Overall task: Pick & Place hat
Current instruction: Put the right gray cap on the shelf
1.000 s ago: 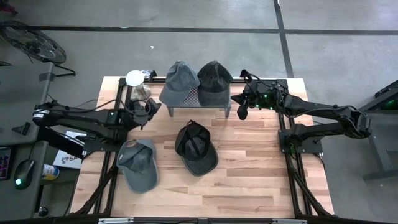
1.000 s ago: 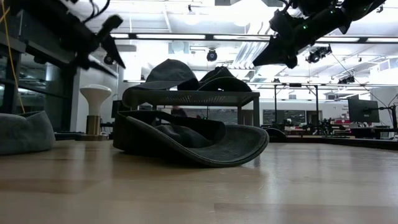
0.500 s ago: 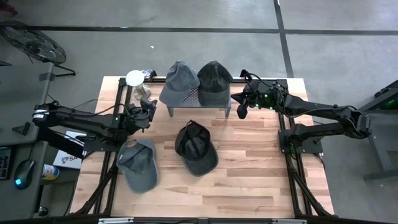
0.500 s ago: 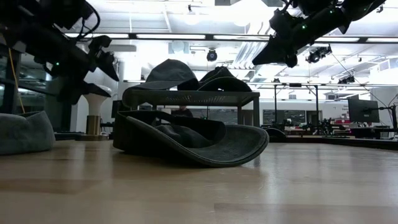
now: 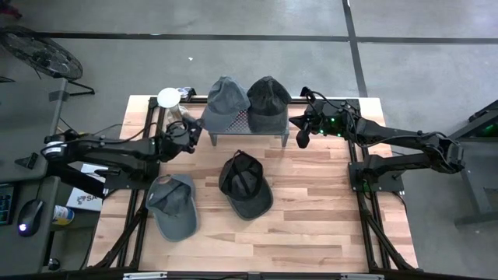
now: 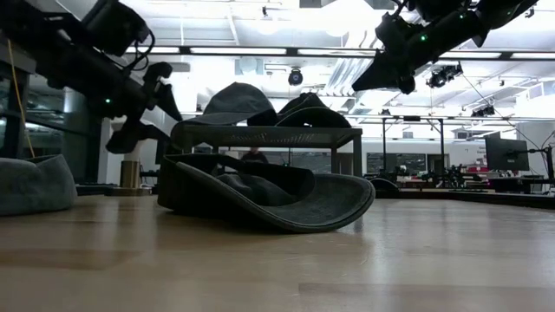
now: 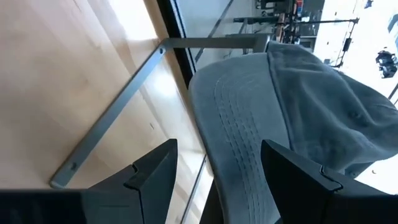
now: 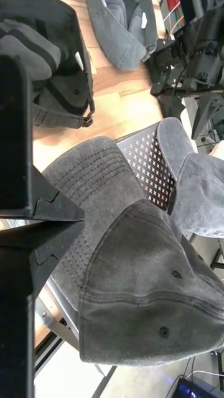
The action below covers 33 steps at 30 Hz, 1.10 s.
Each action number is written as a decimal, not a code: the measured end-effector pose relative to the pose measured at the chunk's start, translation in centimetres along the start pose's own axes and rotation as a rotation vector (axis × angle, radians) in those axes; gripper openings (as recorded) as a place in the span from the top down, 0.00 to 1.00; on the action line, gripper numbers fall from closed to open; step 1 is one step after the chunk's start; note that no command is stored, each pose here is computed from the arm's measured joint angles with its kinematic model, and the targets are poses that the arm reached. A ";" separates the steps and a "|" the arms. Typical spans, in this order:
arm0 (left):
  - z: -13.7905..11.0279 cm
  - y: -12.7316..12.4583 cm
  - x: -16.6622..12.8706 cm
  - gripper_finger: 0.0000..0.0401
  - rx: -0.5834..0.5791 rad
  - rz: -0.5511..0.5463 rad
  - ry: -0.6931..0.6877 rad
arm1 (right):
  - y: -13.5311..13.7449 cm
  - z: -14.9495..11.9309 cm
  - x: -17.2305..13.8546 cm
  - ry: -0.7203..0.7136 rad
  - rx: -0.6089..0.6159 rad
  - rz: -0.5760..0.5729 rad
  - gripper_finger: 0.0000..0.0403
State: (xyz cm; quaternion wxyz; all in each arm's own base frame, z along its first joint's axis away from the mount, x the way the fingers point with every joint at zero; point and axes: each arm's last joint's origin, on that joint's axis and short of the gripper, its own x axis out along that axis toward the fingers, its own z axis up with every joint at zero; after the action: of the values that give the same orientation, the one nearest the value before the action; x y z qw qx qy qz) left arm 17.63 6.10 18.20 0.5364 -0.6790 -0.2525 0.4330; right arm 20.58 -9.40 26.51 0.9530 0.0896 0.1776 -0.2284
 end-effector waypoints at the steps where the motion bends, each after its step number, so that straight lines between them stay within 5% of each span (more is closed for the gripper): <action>1: 0.0 0.0 0.2 0.43 -0.006 -0.001 0.002 | 0.0 0.0 0.0 0.000 0.000 0.000 1.00; 8: -0.2 -0.4 0.5 0.45 -0.028 -0.045 0.001 | 0.0 0.0 0.0 0.000 -0.001 0.000 1.00; 20: -0.3 -0.6 0.5 0.73 -0.044 -0.056 0.024 | 0.0 0.0 0.0 0.001 -0.002 0.000 1.00; 33: -0.6 -1.5 0.3 0.88 -0.067 -0.125 0.060 | 0.0 0.0 0.0 0.002 -0.003 0.004 1.00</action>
State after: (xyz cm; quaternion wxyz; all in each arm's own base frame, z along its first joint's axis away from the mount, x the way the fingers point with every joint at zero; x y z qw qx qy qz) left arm 18.49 6.51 19.52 0.5469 -0.6921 -0.2925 0.3693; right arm 20.58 -9.39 26.50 0.9535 0.0890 0.1785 -0.2260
